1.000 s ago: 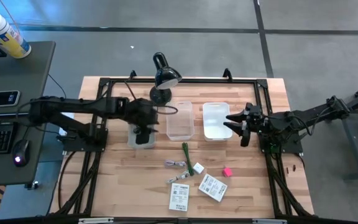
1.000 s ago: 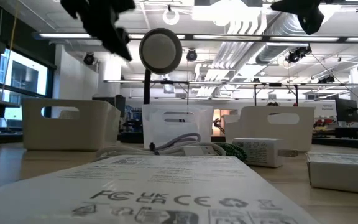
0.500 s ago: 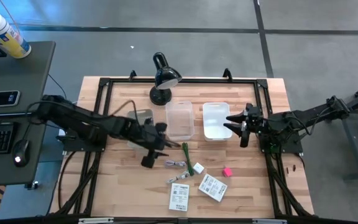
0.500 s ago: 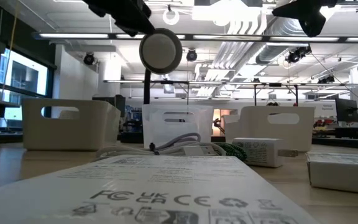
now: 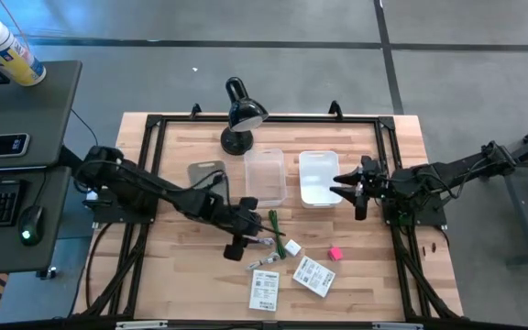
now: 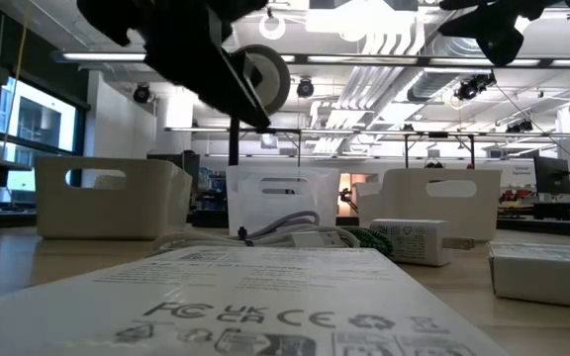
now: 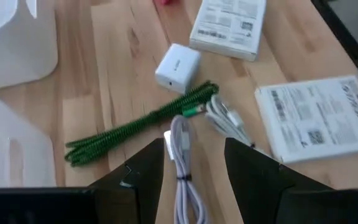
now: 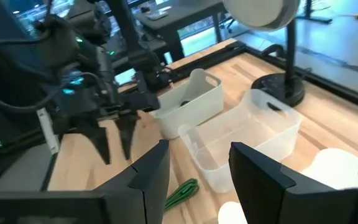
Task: Pick and place items into bin
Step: Put the gray charger cable into the gray bin
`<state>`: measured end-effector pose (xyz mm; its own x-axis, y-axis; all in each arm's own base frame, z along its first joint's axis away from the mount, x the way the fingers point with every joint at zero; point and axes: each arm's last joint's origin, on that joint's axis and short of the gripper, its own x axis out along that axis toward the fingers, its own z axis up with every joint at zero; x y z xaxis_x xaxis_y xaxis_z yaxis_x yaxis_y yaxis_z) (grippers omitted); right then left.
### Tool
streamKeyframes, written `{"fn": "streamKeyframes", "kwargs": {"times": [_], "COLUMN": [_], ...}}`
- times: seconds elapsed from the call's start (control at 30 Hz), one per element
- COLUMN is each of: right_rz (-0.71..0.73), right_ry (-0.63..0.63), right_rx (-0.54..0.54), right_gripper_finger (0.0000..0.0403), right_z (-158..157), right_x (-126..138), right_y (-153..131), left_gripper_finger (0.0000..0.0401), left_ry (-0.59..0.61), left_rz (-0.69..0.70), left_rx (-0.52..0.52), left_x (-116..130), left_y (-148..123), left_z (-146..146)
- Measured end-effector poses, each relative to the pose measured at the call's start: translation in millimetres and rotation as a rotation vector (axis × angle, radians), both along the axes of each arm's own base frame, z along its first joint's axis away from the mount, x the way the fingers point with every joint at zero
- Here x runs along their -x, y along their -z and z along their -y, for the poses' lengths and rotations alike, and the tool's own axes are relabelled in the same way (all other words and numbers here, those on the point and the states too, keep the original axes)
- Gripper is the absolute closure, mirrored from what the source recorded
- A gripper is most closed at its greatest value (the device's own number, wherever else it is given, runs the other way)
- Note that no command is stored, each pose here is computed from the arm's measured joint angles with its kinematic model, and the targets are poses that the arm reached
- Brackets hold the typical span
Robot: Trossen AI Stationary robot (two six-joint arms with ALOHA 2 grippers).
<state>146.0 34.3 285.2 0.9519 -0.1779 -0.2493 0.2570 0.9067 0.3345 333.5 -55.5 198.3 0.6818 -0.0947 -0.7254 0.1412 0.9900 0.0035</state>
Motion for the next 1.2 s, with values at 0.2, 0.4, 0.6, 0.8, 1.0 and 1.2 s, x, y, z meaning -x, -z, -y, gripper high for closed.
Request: {"fn": "streamKeyframes", "kwargs": {"times": [0.2, 0.4, 0.6, 0.8, 1.0, 1.2], "right_rz": [-0.01, -0.022, -0.031, -0.03, -0.03, -0.028], "right_ry": [-0.081, -0.078, -0.075, -0.058, -0.056, -0.042], "right_rx": [-0.006, 0.001, 0.008, 0.017, 0.011, 0.012], "right_gripper_finger": [0.0247, 0.0247, 0.0247, 0.0247, 0.0247, 0.0247], "right_z": [-2, -2, -2, -1, -1, -1], "right_x": [0, 0, 0, 0, 0, 0], "right_y": [0, 1, 2, 2, 2, 2], "left_gripper_finger": [0.0242, 0.0242, 0.0242, 0.0242, 0.0242, 0.0242], "left_ry": [0.0, 0.009, -0.027, -0.02, -0.024, -0.039], "left_rz": [-0.042, -0.047, -0.05, -0.061, -0.048, -0.061], "left_rx": [0.015, 0.007, -0.041, -0.039, -0.027, -0.062], "left_x": [-7, -10, -12, -17, -22, -22], "left_y": [19, 28, 34, 47, 56, 61], "left_z": [4, 8, 7, 8, 9, 8]}}
